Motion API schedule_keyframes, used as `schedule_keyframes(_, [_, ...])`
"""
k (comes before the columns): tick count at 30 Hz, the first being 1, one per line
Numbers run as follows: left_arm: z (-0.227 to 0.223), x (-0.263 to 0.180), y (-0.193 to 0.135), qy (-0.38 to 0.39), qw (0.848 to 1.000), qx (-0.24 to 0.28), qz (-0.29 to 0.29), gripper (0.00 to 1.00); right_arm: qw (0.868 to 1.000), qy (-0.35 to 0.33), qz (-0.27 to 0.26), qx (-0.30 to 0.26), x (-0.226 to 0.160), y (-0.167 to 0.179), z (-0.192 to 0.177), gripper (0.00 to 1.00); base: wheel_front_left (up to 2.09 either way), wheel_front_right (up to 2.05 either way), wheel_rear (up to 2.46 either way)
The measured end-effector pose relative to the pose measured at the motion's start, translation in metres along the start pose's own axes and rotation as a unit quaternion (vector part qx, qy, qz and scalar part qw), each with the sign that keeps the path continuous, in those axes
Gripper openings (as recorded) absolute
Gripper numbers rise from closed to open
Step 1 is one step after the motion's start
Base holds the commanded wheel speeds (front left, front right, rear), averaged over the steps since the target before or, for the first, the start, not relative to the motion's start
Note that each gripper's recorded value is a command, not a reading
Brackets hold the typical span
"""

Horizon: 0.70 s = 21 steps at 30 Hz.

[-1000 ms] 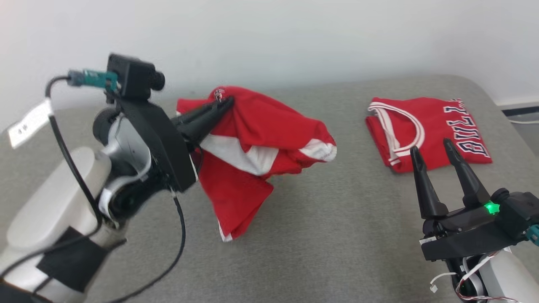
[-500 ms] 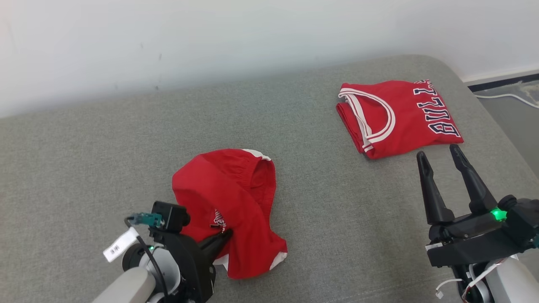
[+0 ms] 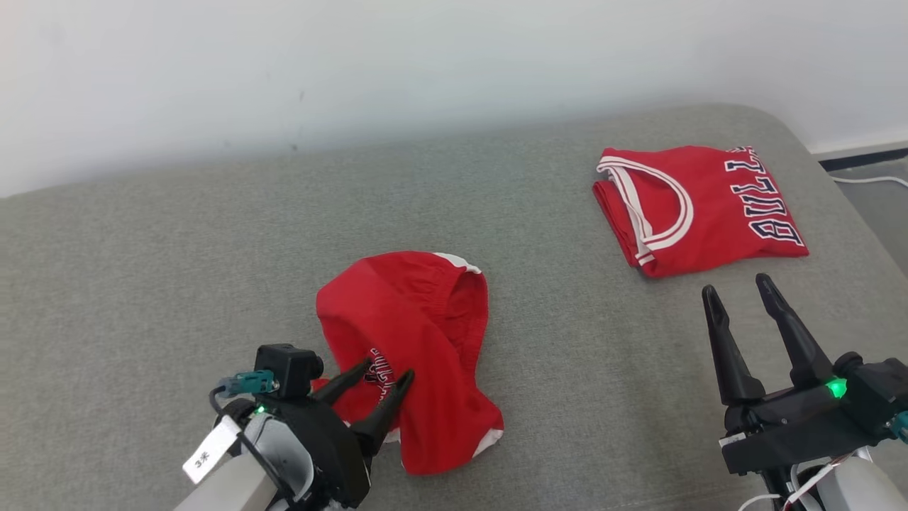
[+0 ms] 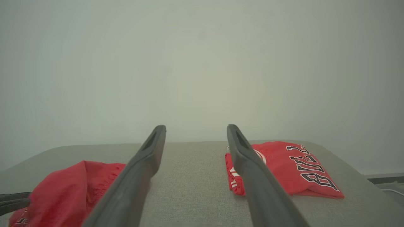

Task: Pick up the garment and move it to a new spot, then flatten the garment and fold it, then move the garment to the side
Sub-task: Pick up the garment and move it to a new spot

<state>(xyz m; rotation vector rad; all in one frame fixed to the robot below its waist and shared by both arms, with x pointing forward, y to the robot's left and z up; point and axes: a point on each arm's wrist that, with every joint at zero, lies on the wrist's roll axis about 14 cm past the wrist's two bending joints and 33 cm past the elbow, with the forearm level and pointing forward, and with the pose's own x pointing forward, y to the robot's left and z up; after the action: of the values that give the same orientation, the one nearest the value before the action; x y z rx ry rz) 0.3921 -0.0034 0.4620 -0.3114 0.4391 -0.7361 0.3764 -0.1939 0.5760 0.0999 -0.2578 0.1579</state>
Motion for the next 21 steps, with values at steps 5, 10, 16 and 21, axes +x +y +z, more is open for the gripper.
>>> schedule_keyframes(5, [0.023,-0.016,0.014,-0.063,0.998,0.016,0.027,1.0,1.0,0.009,0.016,0.013,0.002,0.012,-0.007,1.0,0.0,0.0,0.0])
schedule_keyframes(10, [0.023,-0.038,0.031,-0.102,0.992,0.008,0.071,1.0,0.998,0.037,0.037,0.031,-0.003,0.031,-0.027,1.0,0.0,0.0,0.0])
schedule_keyframes(16, [0.011,-0.057,0.045,-0.126,0.985,-0.008,0.114,1.0,0.993,0.075,0.073,0.06,-0.003,0.06,-0.053,1.0,0.0,0.0,0.0])
schedule_keyframes(21, [0.014,-0.059,0.038,-0.142,0.983,-0.01,0.115,1.0,0.982,0.142,0.101,0.08,-0.012,0.081,-0.088,1.0,0.0,0.0,0.0])
